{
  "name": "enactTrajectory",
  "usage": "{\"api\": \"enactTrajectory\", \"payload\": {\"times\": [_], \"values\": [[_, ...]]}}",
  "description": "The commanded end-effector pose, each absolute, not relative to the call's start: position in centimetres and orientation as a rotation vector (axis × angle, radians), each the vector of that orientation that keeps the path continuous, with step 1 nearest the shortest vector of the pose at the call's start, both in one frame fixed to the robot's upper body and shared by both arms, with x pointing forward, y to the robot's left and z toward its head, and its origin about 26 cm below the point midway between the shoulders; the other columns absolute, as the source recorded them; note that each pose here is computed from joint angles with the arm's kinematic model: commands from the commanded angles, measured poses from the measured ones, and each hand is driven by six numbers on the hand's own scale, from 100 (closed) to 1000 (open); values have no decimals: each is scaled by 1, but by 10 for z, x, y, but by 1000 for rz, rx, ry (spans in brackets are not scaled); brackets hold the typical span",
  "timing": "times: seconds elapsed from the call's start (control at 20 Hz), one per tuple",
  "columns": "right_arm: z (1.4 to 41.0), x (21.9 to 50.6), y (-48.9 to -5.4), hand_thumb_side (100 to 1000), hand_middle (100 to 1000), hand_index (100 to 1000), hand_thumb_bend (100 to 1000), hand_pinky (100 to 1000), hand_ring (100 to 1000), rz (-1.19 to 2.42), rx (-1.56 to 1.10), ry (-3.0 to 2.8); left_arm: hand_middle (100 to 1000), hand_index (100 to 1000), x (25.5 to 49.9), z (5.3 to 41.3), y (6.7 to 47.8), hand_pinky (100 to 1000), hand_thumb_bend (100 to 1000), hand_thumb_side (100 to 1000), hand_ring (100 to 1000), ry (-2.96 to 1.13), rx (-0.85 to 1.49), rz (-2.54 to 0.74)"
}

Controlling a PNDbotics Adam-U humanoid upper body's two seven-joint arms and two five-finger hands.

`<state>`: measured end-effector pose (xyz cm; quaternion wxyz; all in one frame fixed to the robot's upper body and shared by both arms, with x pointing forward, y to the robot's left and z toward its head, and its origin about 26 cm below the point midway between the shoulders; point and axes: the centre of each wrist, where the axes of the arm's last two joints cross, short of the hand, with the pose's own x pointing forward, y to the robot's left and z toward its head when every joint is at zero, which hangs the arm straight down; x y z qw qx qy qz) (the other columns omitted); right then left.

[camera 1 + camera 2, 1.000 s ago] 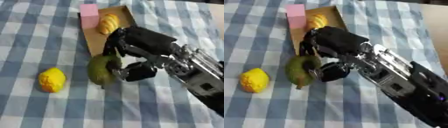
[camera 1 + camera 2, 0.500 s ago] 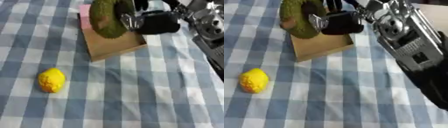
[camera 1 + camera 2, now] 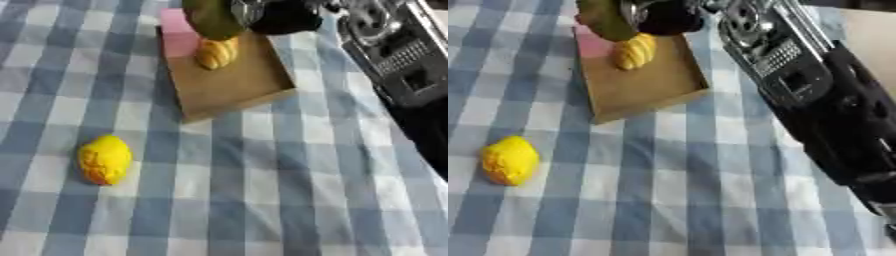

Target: Pick up objects on the table and place them in the box.

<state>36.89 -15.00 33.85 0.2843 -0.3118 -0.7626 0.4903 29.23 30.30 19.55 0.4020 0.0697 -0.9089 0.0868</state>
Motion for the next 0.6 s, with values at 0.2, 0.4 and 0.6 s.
{"api": "enactTrajectory", "payload": {"times": [0.2,0.4,0.6], "values": [[333,389,-157,159,469,548,100,384,431,1340,-875,-1975,759,848,290,207,304,791,443,747,830,-2343,183,185],[329,397,-161,150,469,548,100,386,433,1343,-887,-1951,759,848,290,208,304,790,429,745,830,-2350,193,177],[328,400,-164,124,570,676,100,505,537,1337,-900,-1940,759,848,290,208,304,789,428,744,830,-2352,194,178]]}}
